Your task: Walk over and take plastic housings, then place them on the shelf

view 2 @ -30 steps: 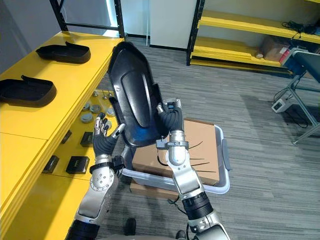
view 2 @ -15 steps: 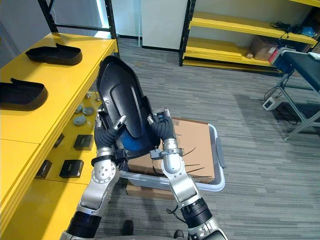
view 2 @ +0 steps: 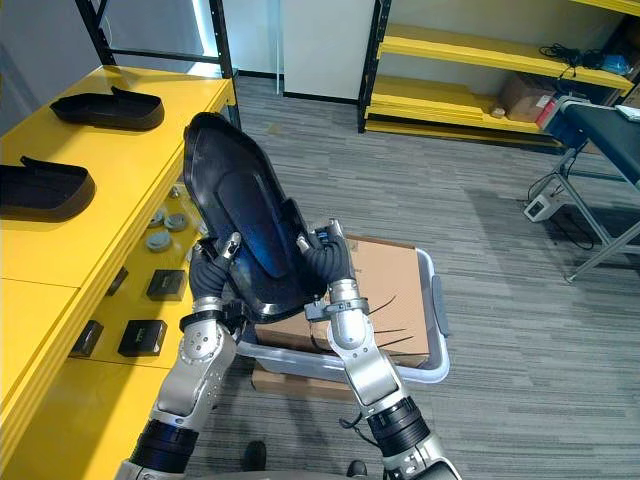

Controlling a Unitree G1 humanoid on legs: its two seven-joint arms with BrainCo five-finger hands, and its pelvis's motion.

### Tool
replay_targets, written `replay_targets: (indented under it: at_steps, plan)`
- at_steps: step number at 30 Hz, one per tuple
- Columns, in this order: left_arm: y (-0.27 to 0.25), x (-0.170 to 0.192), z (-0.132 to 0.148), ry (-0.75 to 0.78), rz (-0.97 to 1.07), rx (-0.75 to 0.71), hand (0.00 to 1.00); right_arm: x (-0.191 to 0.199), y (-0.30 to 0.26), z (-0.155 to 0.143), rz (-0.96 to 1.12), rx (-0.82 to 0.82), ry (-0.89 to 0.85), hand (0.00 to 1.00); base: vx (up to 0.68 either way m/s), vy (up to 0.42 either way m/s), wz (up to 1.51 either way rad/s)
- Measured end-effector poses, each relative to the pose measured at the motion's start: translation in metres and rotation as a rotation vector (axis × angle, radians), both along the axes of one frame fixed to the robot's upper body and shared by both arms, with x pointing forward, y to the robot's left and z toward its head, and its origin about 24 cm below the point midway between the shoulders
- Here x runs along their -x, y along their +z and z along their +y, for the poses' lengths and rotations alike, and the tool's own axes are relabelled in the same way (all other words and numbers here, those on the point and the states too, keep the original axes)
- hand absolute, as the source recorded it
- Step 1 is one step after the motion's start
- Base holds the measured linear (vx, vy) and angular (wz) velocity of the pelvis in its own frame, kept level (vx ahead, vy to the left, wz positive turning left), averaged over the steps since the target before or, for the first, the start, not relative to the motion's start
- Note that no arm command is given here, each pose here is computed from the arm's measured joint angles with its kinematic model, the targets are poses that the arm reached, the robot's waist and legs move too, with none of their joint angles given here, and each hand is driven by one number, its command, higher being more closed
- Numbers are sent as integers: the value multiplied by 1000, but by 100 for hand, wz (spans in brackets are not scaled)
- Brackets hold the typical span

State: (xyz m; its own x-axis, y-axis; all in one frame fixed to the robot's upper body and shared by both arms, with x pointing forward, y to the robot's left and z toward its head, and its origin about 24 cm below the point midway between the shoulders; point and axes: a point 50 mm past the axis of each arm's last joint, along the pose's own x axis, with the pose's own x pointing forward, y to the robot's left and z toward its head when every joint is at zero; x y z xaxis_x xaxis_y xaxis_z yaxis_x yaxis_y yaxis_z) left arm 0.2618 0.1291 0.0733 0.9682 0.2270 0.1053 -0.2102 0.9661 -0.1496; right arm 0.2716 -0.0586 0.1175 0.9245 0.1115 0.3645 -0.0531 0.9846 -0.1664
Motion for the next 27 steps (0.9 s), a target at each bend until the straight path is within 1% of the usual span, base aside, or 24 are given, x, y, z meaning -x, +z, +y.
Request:
replay_targets:
  at_steps: [8, 11, 16, 18, 19, 21, 22, 24, 25, 26, 27]
  plan:
    - [-12, 9, 1, -22, 34, 17, 100, -3, 9, 0, -33, -17, 7, 0, 0, 0, 0]
    - [-11, 9, 1, -21, 27, -10, 100, -5, 18, -1, -58, -60, 52, 0, 0, 0, 0]
    - [3, 11, 8, 1, -43, -80, 100, -3, 43, -20, -162, -110, 99, 0, 0, 0, 0]
    - [2, 17, 18, 45, -41, -116, 100, -2, 65, -47, -267, -200, 41, 0, 0, 0, 0]
    - [-3, 20, 24, 69, -20, -124, 100, 1, 77, -69, -338, -238, -25, 0, 0, 0, 0]
    - [-9, 27, 35, 116, 12, -143, 100, 7, 87, -106, -417, -335, -122, 0, 0, 0, 0]
    - [-10, 28, 38, 131, 16, -149, 100, 9, 87, -116, -430, -360, -151, 0, 0, 0, 0]
    - [-9, 33, 49, 179, 13, -155, 100, 18, 79, -152, -442, -459, -261, 0, 0, 0, 0]
    - [-5, 36, 53, 201, 0, -155, 100, 25, 68, -173, -432, -505, -338, 0, 0, 0, 0]
    - [-4, 38, 55, 211, -6, -153, 100, 28, 62, -184, -422, -540, -373, 0, 0, 0, 0]
    - [-1, 42, 60, 232, -17, -154, 100, 36, 45, -205, -395, -600, -461, 0, 0, 0, 0]
